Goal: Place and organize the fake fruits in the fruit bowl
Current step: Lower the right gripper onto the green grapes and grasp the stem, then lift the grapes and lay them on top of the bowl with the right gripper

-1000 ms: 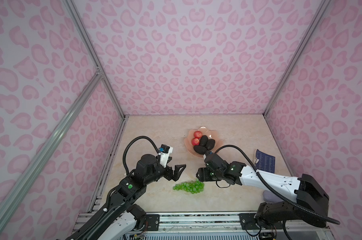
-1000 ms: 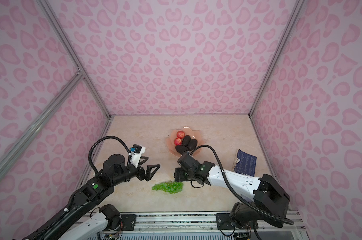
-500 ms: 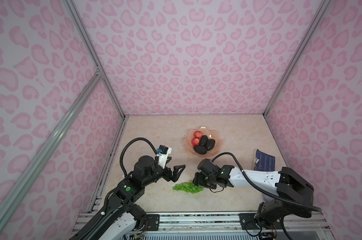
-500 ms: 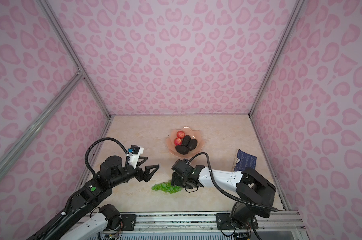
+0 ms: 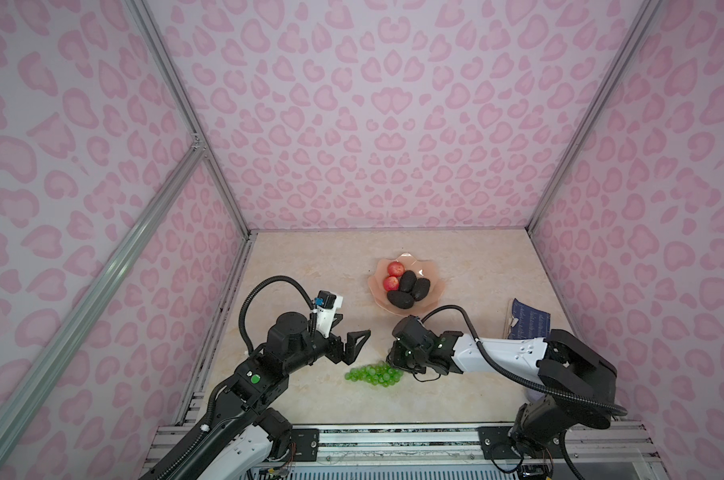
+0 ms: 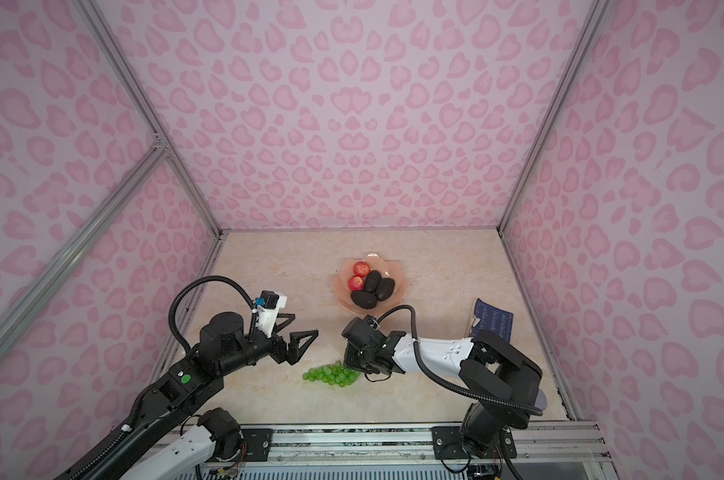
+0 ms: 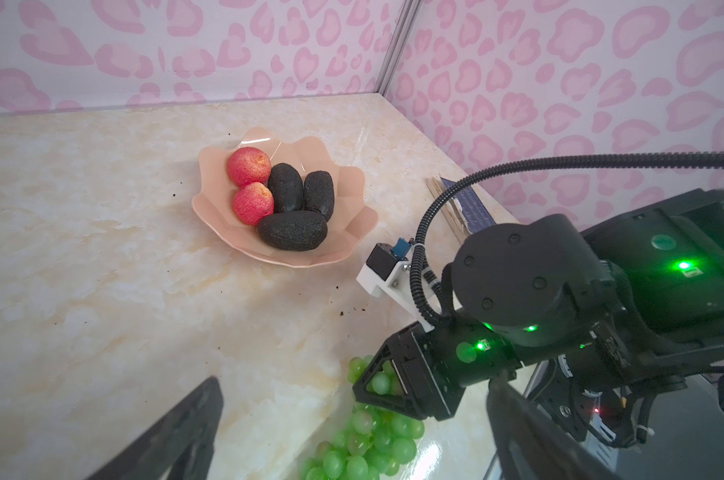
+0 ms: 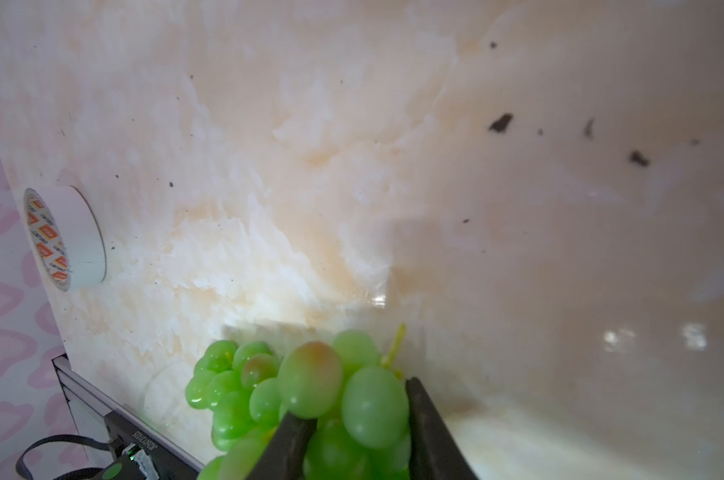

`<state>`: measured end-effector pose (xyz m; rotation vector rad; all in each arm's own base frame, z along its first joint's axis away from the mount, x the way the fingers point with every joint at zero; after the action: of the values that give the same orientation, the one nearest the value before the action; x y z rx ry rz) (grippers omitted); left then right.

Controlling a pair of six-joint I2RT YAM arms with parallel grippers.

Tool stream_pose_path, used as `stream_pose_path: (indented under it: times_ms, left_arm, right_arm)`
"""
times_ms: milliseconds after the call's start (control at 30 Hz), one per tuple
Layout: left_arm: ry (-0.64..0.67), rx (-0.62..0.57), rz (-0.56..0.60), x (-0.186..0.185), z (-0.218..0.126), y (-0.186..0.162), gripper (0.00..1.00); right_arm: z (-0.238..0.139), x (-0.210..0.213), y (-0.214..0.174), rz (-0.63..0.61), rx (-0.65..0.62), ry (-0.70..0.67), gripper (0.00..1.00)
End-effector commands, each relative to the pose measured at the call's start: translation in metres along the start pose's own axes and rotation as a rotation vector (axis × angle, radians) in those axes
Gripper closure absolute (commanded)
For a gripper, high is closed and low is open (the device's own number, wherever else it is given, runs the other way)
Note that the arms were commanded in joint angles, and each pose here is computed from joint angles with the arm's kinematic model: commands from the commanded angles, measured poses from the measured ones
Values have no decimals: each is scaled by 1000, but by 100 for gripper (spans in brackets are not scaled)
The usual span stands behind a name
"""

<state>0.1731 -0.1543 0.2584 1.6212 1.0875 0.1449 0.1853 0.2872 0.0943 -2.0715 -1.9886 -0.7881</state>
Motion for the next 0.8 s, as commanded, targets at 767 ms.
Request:
stream_pose_path:
  times_ms: [767]
  left_arm:
    - [-21, -42, 10, -4, -2, 7, 0]
  right_arm:
    - [-113, 71, 103, -398, -371, 32, 79]
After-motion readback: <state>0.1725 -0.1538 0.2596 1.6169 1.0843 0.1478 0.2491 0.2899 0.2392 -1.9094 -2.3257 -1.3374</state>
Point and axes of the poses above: each gripper's point midway between its finger pads, its own z axis out along the fingers, its own x axis along the line the jaws close on, y = z × x, the point moved 6 cm from there along -z, back along the fingers, and after that the axes turned 7 degrees about -z, right-handed, at the moved point
